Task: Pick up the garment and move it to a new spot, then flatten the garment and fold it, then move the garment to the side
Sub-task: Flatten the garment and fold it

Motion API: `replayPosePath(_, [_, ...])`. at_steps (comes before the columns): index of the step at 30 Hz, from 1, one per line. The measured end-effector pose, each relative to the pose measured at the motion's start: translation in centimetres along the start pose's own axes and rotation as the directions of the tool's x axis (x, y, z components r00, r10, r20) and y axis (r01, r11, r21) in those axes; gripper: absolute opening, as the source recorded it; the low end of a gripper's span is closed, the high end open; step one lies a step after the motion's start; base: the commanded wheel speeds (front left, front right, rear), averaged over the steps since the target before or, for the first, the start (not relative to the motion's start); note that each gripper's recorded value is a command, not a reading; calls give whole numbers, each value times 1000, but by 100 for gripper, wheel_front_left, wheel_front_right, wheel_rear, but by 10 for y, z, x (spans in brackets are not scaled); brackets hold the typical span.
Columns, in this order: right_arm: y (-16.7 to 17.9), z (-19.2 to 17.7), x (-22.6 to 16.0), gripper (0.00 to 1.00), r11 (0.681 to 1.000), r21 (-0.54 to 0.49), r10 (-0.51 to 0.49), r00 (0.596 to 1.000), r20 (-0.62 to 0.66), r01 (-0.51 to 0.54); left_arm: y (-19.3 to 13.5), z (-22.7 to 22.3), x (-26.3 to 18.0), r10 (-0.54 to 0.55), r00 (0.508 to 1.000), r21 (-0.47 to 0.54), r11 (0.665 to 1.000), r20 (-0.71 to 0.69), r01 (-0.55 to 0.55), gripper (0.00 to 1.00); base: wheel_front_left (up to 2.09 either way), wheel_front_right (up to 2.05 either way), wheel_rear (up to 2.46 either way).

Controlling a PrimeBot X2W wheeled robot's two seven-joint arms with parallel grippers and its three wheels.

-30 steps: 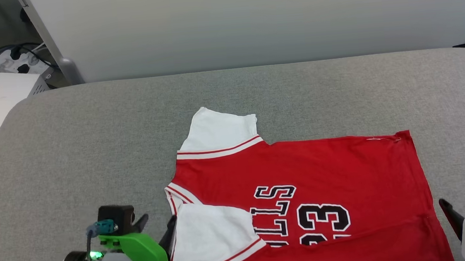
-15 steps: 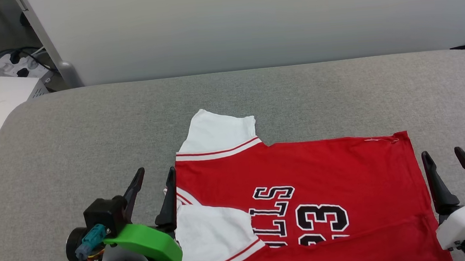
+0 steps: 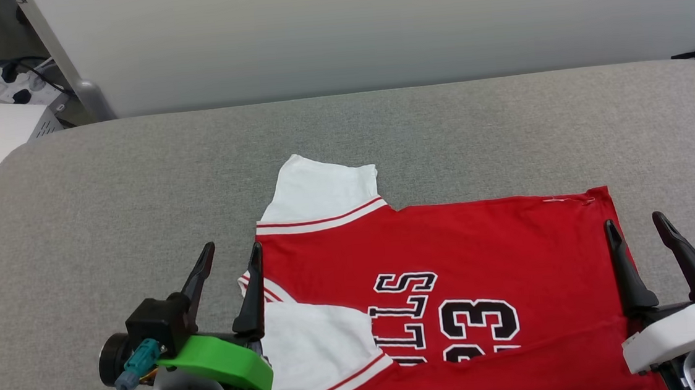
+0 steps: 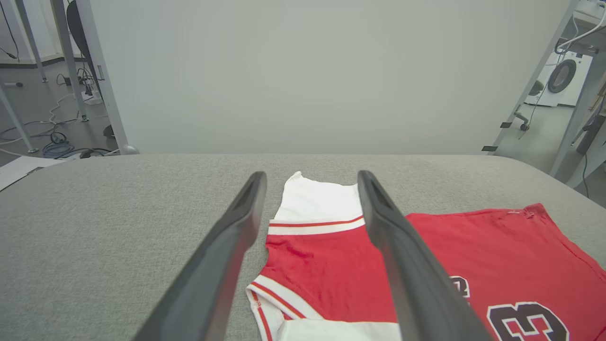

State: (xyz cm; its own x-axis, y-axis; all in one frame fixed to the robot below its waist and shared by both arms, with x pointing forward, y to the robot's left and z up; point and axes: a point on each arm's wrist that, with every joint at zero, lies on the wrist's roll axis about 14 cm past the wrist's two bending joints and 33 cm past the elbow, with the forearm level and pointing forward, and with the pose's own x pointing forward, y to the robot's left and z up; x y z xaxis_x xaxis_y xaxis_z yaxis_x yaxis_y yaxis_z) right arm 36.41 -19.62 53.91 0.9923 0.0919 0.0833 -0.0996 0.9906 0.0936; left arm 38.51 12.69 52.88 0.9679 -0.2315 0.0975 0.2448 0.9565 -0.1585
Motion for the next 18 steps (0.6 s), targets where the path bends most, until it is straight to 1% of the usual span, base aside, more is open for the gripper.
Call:
replayPosePath(3, [0,0,3,100,1000,-1,1,1000,4,-1,2,-7,4,-11,1000,-5,1000,-18,11,100,0,0,0])
replayPosePath(8, [1,-2,10,100,1000,-2,7,1000,1,-7,-4,-26,18,-68,994,-11,998,-84,67,100,0,0,0])
replayPosePath(12, [3,-4,20,100,1000,-2,16,1000,0,-16,-8,-26,51,-142,981,15,989,-136,145,100,0,0,0])
replayPosePath(15, [4,-7,29,100,1000,-2,23,1000,-2,-23,-6,-26,81,-184,964,56,979,-191,198,100,0,0,0])
replayPosePath(18, [6,-13,38,100,1000,-1,28,1000,-9,-28,-9,-28,110,-253,933,99,953,-255,286,100,0,0,0])
